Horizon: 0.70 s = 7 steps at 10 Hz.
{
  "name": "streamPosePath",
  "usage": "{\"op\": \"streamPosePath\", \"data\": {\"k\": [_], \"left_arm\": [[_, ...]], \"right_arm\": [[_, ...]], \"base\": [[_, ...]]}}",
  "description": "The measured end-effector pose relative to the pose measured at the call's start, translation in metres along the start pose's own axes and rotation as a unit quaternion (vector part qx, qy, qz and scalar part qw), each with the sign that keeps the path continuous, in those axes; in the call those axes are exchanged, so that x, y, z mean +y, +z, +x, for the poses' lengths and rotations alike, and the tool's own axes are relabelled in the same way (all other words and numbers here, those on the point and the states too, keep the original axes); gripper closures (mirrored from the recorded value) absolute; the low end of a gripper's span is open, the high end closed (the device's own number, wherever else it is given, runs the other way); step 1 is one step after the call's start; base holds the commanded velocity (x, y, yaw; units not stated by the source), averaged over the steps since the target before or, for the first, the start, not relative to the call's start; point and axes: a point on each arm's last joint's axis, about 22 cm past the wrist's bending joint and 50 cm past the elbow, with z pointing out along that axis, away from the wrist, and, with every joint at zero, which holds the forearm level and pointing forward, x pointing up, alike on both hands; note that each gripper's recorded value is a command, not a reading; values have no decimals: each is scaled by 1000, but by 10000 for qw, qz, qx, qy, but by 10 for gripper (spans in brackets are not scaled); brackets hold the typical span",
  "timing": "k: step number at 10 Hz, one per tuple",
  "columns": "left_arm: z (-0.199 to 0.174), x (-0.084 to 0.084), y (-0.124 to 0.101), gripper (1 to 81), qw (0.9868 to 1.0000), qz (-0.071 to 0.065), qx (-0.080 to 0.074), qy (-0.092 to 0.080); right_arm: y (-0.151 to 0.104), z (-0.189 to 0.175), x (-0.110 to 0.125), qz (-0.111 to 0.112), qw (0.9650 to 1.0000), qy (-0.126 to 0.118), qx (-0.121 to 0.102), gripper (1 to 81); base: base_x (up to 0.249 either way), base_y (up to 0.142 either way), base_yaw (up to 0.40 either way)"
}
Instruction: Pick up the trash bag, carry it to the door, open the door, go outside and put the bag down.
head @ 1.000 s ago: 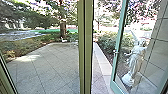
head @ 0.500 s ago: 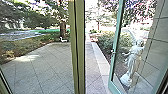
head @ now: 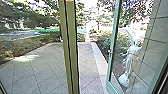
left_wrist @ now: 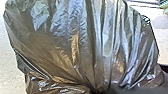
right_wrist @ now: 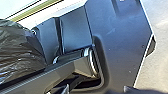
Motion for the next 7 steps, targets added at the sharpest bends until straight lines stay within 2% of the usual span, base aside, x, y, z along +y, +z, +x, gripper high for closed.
{"op": "streamPosePath", "data": {"k": [2, 4, 7], "left_arm": [[0, 0, 0, 811, 10000, 2, 0, 0], [0, 0, 0, 811, 10000, 2, 0, 1], [0, 0, 0, 811, 10000, 0, 0, 19]], "right_arm": [[-1, -14, 10, -79, 9999, -98, -65, 10], [-3, -31, 23, -185, 9997, -96, -139, 10], [-2, -26, 20, -174, 9998, -109, -76, 10]], "base": [[0, -124, 0], [0, -124, 0], [0, -124, 0]]}}
